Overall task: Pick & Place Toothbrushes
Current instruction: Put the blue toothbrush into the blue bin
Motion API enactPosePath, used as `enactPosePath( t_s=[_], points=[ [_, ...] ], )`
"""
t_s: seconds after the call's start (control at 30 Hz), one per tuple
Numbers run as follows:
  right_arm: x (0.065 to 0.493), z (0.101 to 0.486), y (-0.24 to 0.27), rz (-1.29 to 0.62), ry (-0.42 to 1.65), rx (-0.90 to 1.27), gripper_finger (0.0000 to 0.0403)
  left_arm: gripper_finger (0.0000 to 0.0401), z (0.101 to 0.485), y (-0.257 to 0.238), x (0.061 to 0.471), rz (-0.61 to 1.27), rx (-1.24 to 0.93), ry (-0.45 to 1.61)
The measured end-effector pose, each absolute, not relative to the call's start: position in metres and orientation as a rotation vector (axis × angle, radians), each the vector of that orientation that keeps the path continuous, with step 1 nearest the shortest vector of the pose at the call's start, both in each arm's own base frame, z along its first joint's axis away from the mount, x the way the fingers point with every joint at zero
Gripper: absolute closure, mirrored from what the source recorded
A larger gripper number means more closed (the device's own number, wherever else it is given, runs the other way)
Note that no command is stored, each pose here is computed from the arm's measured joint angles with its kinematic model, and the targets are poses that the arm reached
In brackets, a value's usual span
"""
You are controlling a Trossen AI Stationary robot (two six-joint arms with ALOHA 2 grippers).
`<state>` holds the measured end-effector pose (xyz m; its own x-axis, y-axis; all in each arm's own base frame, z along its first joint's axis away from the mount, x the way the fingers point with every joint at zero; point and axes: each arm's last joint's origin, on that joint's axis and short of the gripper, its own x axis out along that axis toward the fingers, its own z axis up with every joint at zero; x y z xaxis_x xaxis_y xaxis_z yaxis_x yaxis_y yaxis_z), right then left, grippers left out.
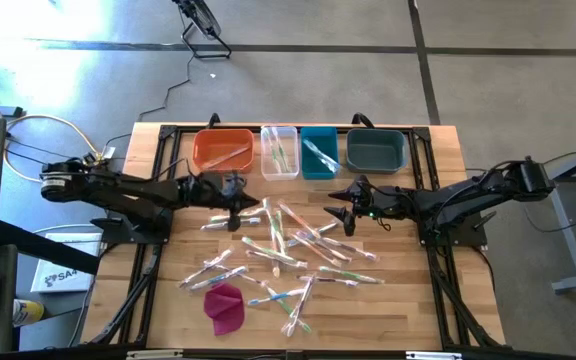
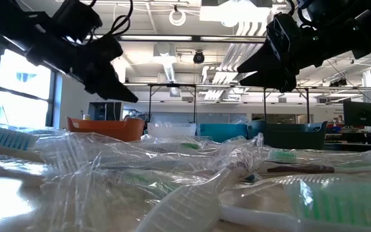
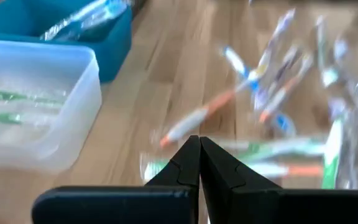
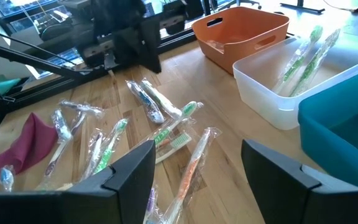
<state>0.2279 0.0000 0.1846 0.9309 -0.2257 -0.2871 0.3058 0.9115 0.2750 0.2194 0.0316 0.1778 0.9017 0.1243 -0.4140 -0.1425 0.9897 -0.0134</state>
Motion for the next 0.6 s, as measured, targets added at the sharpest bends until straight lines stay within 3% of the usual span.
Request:
enactPosePath(
  t_s=[0.33, 0.6],
  points=[
    [0.228, 0.184, 0.000, -0.279, 0.261, 0.321, 0.0172, 0.0396, 0.194, 0.004, 0.215, 0.199, -0.038, 0.805],
    [0.228, 0.184, 0.000, -0.282, 0.260, 0.320, 0.0172, 0.0396, 0.199, -0.005, 0.208, 0.183, -0.080, 0.953]
  ],
)
